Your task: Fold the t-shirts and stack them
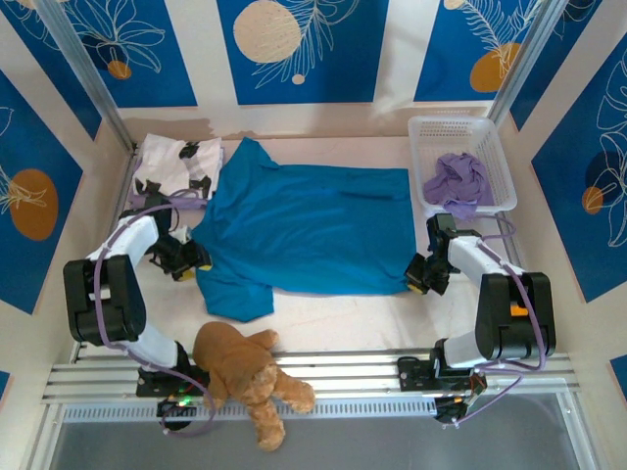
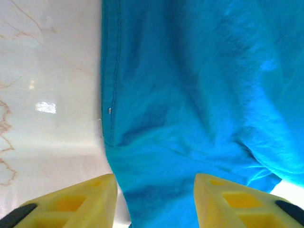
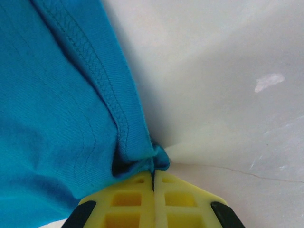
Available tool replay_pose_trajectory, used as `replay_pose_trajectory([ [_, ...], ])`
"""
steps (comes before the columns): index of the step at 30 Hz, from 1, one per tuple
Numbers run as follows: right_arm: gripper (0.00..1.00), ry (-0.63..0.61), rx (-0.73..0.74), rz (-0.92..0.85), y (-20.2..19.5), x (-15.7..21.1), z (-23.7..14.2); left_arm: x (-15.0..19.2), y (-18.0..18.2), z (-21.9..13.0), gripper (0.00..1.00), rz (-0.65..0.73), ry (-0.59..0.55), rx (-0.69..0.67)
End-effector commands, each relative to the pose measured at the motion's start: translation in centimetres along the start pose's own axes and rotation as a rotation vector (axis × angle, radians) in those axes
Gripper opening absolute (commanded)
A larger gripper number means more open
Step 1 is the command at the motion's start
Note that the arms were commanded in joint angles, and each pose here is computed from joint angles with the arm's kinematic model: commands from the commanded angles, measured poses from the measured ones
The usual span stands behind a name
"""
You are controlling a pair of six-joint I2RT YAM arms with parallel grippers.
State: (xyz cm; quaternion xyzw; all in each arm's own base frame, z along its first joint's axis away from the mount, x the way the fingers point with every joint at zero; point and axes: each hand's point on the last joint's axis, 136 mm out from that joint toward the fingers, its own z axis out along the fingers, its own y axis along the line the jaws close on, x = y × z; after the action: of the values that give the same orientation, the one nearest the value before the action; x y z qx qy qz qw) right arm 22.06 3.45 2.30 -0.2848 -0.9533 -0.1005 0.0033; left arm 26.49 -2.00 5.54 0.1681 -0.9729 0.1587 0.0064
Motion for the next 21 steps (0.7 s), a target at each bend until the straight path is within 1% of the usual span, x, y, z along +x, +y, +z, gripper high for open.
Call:
replay_pose_trajectory([
  [1,0.0,0.004,-0.045,-0.01,0.5,0.3,-0.7,0.7,0.8,0.7,0.42,-0.036,0.048,-0.017],
  [6,0.0,-0.001,-0.063,-0.004,0.8,0.0,-1.0,0.5,2.4,0.9,0.4,-0.034,0.062,-0.106],
  [8,0.0,-0.002,-0.072,-0.007,1.1,0.0,-1.1,0.0,3.6,0.6,0.35,-0.017,0.023,-0.183],
  [10,0.0,0.001,-0.075,-0.003,1.1,0.0,-1.1,0.0,4.1,0.8,0.34,-0.014,0.011,-0.206],
  [16,0.0,-0.003,-0.097,0.003,1.5,-0.1,-1.3,0.7,2.4,3.1,0.34,-0.049,0.062,-0.074],
  [21,0.0,-0.002,-0.1,-0.001,1.4,-0.1,-1.4,0.6,1.9,3.5,0.34,-0.05,0.061,-0.06],
])
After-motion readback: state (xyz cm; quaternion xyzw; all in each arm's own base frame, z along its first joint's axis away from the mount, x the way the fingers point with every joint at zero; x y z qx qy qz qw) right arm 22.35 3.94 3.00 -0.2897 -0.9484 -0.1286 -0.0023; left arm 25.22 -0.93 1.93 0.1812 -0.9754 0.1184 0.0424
